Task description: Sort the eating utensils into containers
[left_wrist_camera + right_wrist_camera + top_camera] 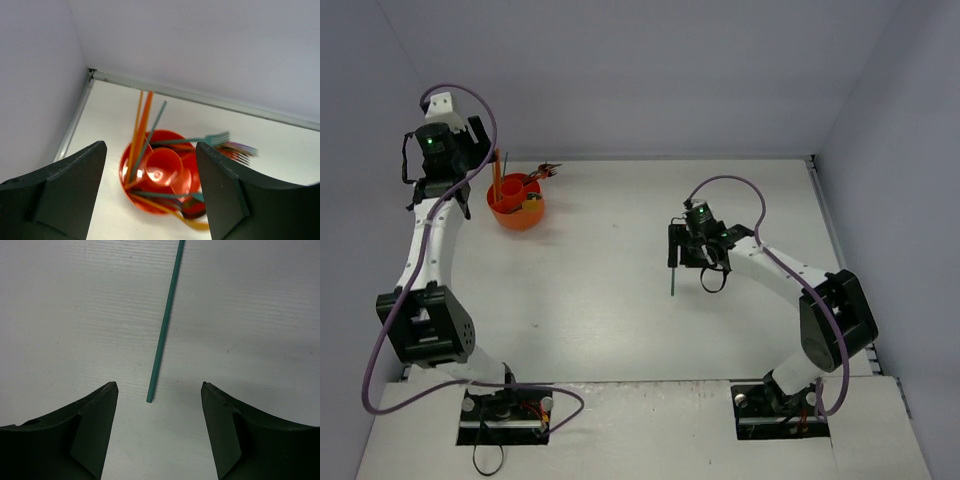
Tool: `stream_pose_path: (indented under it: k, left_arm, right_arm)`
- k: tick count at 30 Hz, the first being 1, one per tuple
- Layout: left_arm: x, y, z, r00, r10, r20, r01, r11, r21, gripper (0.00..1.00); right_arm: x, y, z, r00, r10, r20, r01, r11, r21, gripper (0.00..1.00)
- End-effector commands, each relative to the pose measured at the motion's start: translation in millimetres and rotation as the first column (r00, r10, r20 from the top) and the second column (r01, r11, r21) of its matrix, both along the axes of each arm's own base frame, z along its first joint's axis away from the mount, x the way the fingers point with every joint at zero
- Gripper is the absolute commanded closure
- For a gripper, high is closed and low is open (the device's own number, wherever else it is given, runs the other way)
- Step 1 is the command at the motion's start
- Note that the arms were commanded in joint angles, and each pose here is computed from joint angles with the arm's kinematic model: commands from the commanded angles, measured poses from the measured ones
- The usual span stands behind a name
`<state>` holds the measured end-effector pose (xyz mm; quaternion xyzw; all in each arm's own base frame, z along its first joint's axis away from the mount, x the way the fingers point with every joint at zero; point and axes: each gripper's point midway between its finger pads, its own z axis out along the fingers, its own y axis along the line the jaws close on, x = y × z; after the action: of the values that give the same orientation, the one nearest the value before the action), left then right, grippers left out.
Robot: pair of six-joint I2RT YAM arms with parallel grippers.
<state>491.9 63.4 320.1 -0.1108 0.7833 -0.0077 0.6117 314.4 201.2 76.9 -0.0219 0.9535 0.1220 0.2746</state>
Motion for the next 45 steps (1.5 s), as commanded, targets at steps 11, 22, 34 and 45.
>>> stream_pose_path:
  k: [11,22,34,45]
  left_arm:
    - [-103.0,-132.0,26.0,0.977,-0.2,-0.072,0.19,0.974,-0.125,0.31]
    - [-118.2,-231.1,30.6,0.919,-0.391,-0.055,0.371,0.902,-0.222,0.31]
    - [-116.9,-321.9,3.9,0.817,-0.576,-0.021,0.511,0.742,-0.434,0.31]
    - [-119.6,-387.0,18.4,0.719,-0.689,0.089,0.635,0.6,-0.486,0.28]
  right_arm:
    - [2.1,7.5,-49.9,0.993,-0.08,-0.082,0.066,0.984,-0.165,0.53]
    - [-12.3,-1.8,-78.8,0.985,-0.101,-0.138,0.067,0.971,-0.231,0.87]
    - [5.7,24.1,15.0,0.993,0.046,0.107,-0.042,0.998,-0.037,1.0]
    - [-3.0,63.0,139.8,0.879,0.191,0.436,-0.305,0.93,0.206,1.0]
